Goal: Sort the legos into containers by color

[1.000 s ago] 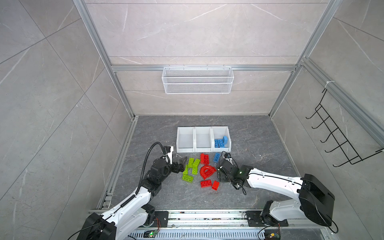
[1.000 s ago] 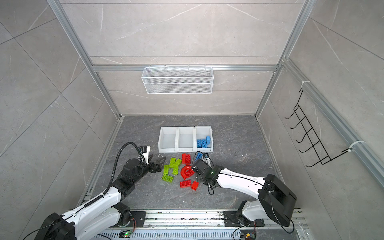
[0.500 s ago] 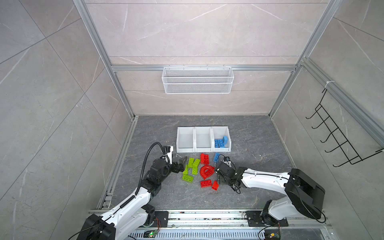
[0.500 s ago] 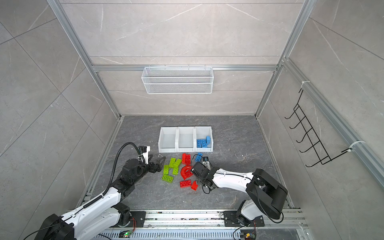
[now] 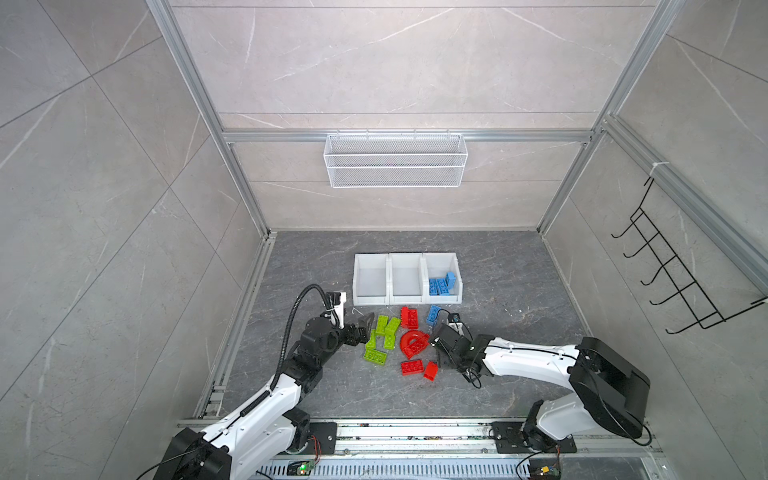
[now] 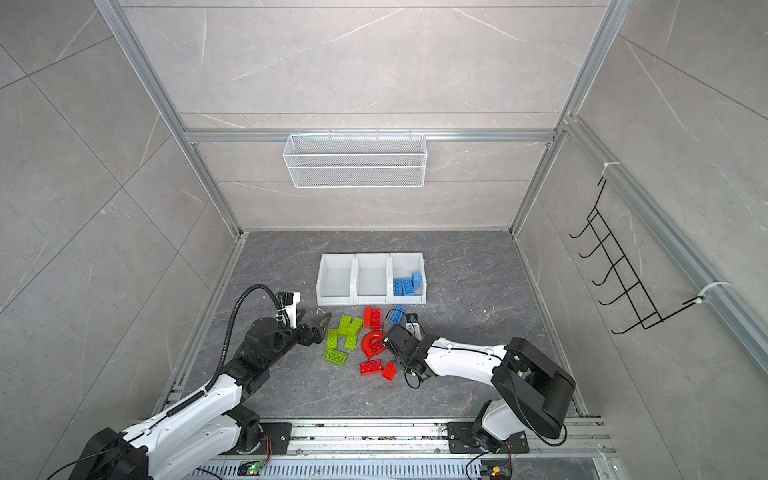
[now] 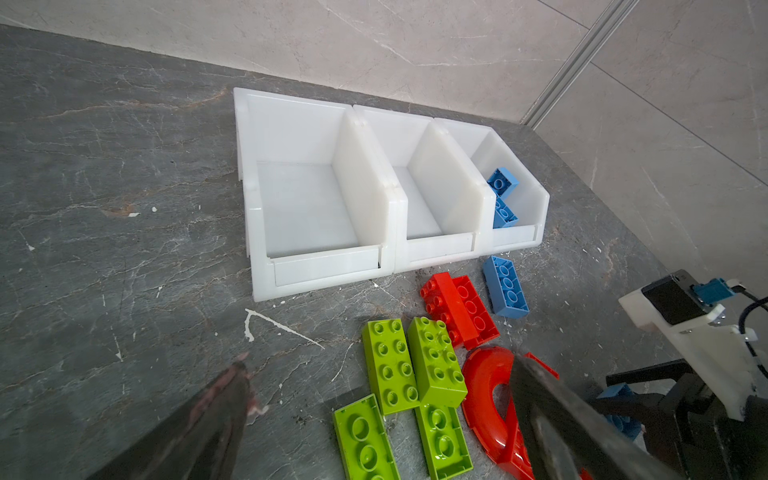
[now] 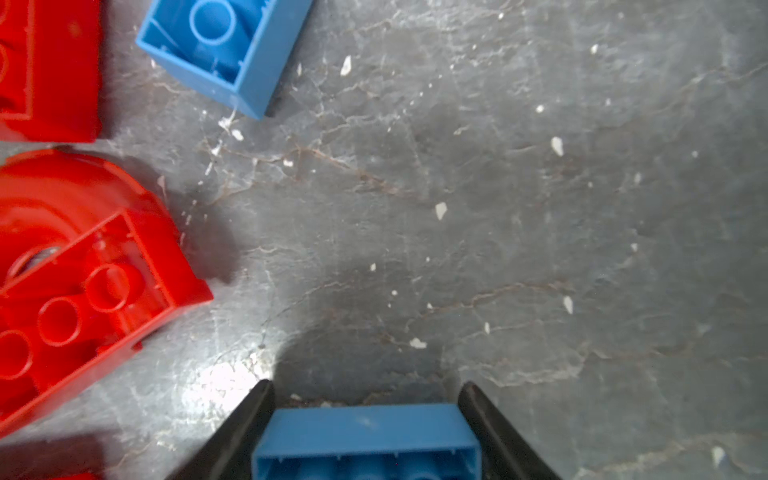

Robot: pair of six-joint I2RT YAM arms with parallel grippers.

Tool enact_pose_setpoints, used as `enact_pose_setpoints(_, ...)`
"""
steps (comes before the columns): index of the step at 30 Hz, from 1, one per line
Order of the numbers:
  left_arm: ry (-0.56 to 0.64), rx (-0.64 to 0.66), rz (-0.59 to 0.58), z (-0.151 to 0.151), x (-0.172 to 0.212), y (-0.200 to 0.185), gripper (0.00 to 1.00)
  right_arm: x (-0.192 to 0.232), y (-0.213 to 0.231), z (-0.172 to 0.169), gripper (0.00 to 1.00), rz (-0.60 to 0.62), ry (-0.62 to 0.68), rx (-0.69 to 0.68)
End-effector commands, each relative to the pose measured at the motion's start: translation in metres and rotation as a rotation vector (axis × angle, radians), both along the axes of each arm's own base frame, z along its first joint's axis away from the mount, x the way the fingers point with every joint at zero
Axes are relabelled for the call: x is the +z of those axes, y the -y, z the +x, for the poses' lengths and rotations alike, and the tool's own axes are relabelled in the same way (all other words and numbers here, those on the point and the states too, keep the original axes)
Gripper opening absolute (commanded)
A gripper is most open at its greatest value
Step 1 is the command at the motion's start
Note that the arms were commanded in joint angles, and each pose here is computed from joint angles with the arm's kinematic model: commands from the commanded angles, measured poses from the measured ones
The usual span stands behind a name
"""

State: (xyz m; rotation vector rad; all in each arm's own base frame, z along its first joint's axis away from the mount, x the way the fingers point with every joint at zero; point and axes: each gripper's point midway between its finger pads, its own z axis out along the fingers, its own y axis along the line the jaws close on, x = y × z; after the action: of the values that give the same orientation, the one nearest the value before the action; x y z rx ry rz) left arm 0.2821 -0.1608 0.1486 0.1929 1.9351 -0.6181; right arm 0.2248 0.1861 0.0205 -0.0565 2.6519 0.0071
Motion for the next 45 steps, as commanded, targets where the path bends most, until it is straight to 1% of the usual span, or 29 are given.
enact_pose_setpoints(1,0.048,0.013,-0.019,0.007,0.017,0.001,1.0,0.015,-0.006,0.003,0.59,0.054,0.062,0.018)
enact_pose_setpoints(4,0.04,0.012,-0.031,0.007,0.017,0.002,1.0,0.03,-0.012,0.008,0.56,0.105,0.106,0.032)
enact_pose_setpoints(7,0.036,0.009,-0.043,0.007,0.018,0.003,1.0,0.045,-0.016,0.015,0.54,0.115,0.146,0.044)
enact_pose_setpoints(10,0.034,0.023,-0.031,0.008,0.015,0.001,1.0,0.068,-0.028,0.029,0.53,0.129,0.207,0.087)
enact_pose_setpoints(12,0.032,0.042,-0.014,0.011,0.011,-0.002,1.0,0.091,-0.04,0.046,0.53,0.141,0.269,0.129)
enact_pose_setpoints(14,0.017,0.055,-0.003,0.012,0.005,-0.004,1.0,0.111,-0.044,0.066,0.53,0.142,0.307,0.144)
enact_pose_setpoints(16,0.011,0.054,-0.008,0.014,0.003,-0.003,1.0,0.124,-0.044,0.085,0.52,0.144,0.324,0.152)
enact_pose_setpoints(19,-0.003,0.054,-0.018,0.015,0.0,-0.001,1.0,0.139,-0.045,0.114,0.52,0.183,0.34,0.162)
enact_pose_setpoints(21,-0.007,0.054,-0.02,0.015,-0.001,-0.001,1.0,0.147,-0.04,0.135,0.51,0.173,0.351,0.159)
enact_pose_setpoints(26,-0.002,0.058,-0.014,0.015,-0.002,-0.002,1.0,0.148,-0.025,0.174,0.51,0.144,0.361,0.132)
enact_pose_setpoints(30,-0.001,0.055,-0.032,0.014,-0.002,-0.001,1.0,0.144,-0.015,0.196,0.51,0.123,0.381,0.091)
enact_pose_setpoints(34,0.003,0.046,-0.043,0.013,-0.001,0.001,1.0,0.136,-0.014,0.218,0.52,0.099,0.363,0.08)
enact_pose_setpoints(45,0.008,0.044,-0.045,0.012,0.001,0.0,1.0,0.123,-0.005,0.246,0.55,0.09,0.349,0.026)
